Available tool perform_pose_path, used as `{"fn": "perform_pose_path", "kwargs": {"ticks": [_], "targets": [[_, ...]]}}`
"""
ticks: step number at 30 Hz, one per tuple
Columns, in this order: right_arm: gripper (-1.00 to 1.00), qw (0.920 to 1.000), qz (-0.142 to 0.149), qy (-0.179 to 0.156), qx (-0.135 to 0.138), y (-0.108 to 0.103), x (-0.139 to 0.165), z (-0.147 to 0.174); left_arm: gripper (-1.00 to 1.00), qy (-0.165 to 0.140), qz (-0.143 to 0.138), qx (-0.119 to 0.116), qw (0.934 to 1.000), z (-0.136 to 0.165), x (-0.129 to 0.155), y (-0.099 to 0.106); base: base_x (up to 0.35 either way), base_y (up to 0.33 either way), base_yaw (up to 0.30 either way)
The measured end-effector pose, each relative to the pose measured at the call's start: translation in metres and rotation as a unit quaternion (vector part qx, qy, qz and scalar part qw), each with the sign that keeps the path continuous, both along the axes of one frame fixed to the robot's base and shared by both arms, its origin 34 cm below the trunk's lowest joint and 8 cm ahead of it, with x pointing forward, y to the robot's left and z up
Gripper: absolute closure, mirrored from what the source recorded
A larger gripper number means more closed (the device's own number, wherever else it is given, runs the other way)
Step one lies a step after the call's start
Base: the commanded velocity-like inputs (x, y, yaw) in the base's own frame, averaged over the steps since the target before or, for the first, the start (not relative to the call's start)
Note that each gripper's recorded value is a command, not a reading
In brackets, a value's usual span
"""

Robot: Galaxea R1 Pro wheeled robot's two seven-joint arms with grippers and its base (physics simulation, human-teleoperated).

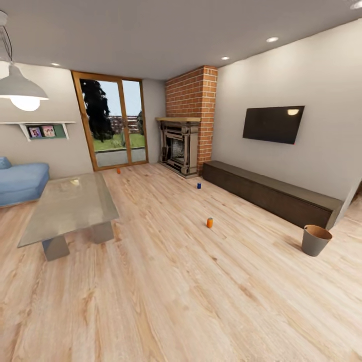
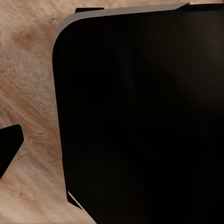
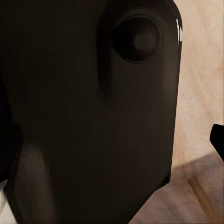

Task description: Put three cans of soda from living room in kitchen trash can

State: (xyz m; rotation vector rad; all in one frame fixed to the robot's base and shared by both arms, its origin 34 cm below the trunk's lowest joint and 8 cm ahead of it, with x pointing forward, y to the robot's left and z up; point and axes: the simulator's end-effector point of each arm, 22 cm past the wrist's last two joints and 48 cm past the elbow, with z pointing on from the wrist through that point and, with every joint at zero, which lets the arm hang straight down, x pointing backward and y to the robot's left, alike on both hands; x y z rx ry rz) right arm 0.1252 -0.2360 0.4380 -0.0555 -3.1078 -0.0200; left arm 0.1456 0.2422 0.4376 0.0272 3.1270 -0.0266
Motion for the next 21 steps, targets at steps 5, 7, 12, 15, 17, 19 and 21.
{"fn": "perform_pose_path", "kwargs": {"ticks": [5, 7, 12, 15, 17, 19, 21], "targets": [[-1.00, 1.0000, 0.000, 0.000, 0.000, 0.0000, 0.0000, 0.0000, -1.00, 0.000, -0.001, 0.000, 1.0000, 0.0000, 0.0001, 0.0007, 0.000, 0.000, -0.168], [-1.00, 1.0000, -0.001, 0.000, 0.000, 0.0000, -0.0001, 0.0000, -1.00, 0.000, -0.001, 0.000, 1.0000, 0.0000, 0.0002, 0.0007, 0.000, 0.000, -0.061], [-1.00, 1.0000, -0.001, 0.001, 0.000, 0.0000, -0.0005, 0.0000, -1.00, -0.001, -0.001, 0.000, 1.0000, 0.0000, 0.0005, 0.0004, 0.000, 0.000, -0.021], [-1.00, 1.0000, -0.001, 0.003, 0.000, 0.0000, -0.0012, 0.0000, -1.00, -0.001, 0.000, 0.000, 1.0000, 0.0000, 0.0009, -0.0001, 0.000, 0.000, -0.003], [-1.00, 1.0000, -0.001, 0.003, 0.000, 0.0001, -0.0015, 0.0001, -1.00, -0.001, 0.000, 0.000, 1.0000, 0.0000, 0.0009, -0.0003, 0.000, 0.000, 0.000], [-1.00, 1.0000, -0.001, 0.004, 0.000, 0.0001, -0.0020, 0.0001, -1.00, -0.001, 0.000, 0.000, 1.0000, 0.0000, 0.0009, -0.0003, 0.000, 0.000, 0.000], [-1.00, 1.0000, 0.000, 0.005, 0.000, 0.0002, -0.0020, 0.0001, -1.00, -0.001, 0.000, 0.000, 1.0000, 0.0000, 0.0010, -0.0004, 0.000, 0.000, -0.019]]}}
